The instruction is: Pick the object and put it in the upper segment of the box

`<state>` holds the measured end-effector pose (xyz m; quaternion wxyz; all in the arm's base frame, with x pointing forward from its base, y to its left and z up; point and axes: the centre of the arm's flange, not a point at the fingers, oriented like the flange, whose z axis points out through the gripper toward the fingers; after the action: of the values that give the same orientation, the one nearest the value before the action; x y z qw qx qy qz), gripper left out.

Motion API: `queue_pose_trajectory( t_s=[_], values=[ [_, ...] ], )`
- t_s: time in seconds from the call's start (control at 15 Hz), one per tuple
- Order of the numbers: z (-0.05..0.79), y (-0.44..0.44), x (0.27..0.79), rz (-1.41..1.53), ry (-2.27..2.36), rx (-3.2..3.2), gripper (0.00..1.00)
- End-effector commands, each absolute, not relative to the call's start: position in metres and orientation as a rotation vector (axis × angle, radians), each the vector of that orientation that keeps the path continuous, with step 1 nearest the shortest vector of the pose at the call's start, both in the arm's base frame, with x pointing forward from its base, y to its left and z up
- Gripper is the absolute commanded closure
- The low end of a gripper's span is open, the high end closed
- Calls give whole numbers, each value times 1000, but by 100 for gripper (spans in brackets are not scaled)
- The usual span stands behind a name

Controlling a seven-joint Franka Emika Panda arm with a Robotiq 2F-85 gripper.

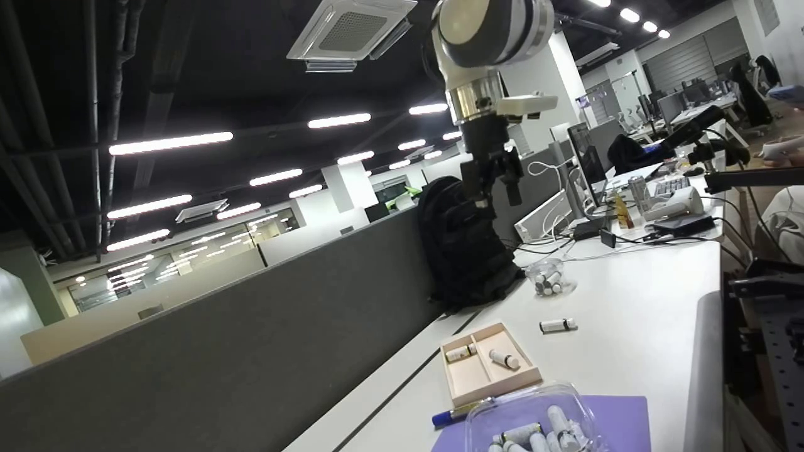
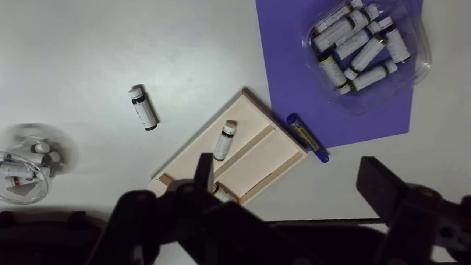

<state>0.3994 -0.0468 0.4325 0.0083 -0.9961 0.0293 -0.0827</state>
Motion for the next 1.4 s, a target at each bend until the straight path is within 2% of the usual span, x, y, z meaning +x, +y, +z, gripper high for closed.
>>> queue_pose_trajectory(
  t_s=[0.0,0.4,0.6,1.0,1.07,1.33],
  values=[
    [389,-92,427,-247,244,-3110,0],
    [340,-166,450,-226,333,-3153,0],
    [330,-185,461,-252,225,-3207,0],
    [322,-189,483,14,-193,-3139,0],
    [314,-180,466,-61,-121,-3178,0],
    [317,-179,472,-15,-192,-3138,0]
  ],
)
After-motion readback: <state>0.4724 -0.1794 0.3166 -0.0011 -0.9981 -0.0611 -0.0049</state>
